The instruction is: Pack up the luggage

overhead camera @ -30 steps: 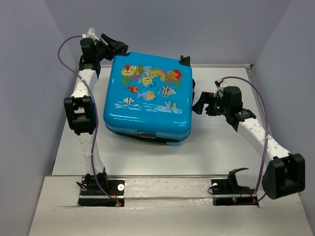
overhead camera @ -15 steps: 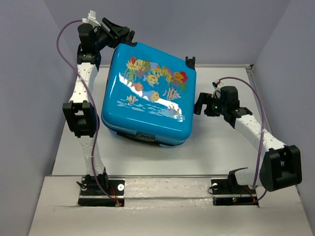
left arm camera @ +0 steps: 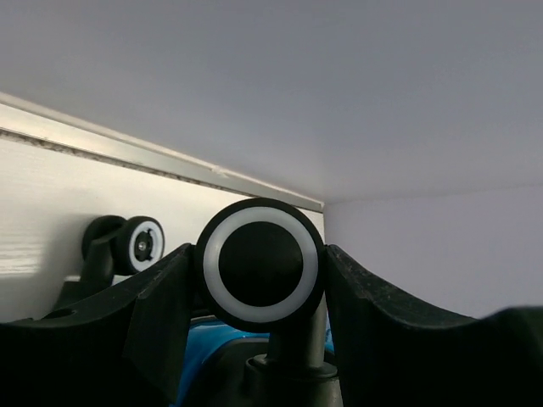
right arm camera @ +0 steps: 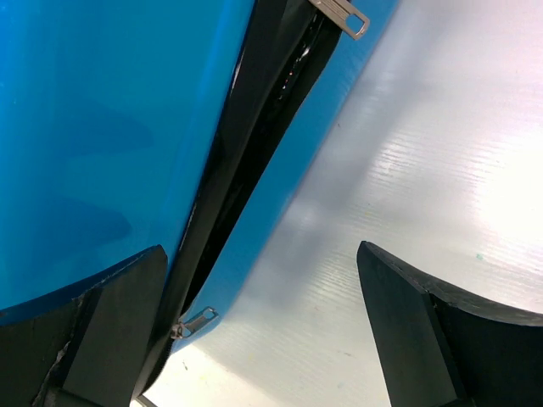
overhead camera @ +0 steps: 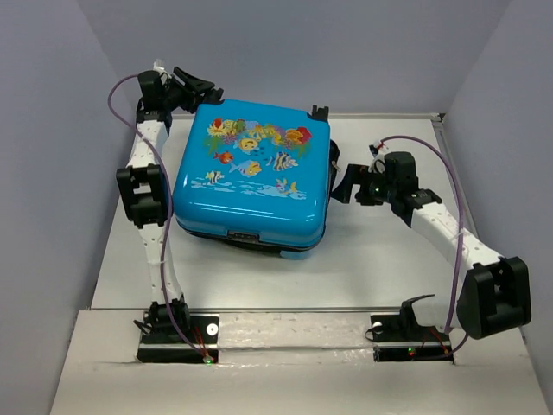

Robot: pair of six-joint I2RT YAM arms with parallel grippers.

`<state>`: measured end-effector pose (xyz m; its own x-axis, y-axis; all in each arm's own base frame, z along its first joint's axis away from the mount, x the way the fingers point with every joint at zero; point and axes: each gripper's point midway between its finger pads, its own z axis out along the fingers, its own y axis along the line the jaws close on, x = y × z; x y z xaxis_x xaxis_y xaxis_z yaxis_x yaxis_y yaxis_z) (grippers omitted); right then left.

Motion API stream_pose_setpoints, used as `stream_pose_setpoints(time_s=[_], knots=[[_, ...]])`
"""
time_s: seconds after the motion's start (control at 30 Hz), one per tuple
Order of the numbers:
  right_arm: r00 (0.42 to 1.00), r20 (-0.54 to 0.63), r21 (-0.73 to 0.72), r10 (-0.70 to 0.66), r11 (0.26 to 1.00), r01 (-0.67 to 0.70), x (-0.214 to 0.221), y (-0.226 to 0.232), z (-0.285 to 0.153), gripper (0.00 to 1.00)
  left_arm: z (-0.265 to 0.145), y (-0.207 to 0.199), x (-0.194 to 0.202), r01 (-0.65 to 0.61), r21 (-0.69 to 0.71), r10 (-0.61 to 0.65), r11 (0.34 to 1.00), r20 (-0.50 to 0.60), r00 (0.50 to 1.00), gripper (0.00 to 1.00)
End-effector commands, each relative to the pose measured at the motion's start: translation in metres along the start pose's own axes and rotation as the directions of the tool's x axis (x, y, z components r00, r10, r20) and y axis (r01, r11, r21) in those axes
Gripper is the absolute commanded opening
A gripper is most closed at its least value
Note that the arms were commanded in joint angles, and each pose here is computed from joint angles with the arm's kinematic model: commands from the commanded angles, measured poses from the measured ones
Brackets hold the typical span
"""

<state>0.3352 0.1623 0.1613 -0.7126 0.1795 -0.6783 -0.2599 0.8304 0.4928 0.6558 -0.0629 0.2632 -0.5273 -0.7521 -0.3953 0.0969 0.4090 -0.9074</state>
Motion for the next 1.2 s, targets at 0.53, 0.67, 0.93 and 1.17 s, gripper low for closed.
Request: stream_pose_setpoints(time_s=[0.53,0.67,0.93,1.17], knots=[[0.972,0.231,-0.112,-0.049,0.991,0.077,-0.005,0.032,-0.057,0.32,-0.188,-0.218,-0.093,-0.512,-0.114,0.473,0.851,0.59,0.654,0.99],[0.964,0.265,-0.235,-0.023,0.968,0.088,0.013,0.047,-0.063,0.07,-0.217,-0.272,-0.015,-0.593,-0.053,0.505,0.804,0.589,0.632,0.99],[0.968,0.252,-0.38,-0.011,0.918,0.11,0.06,0.054,-0.065,0.07,-0.249,-0.258,0.184,-0.581,0.151,0.519,0.8,0.312,0.796,0.82],[0.959,0.281,-0.372,-0.034,0.917,0.142,0.06,0.047,-0.052,0.38,-0.303,-0.178,0.354,-0.451,0.269,0.475,0.851,-0.027,0.88,0.42]])
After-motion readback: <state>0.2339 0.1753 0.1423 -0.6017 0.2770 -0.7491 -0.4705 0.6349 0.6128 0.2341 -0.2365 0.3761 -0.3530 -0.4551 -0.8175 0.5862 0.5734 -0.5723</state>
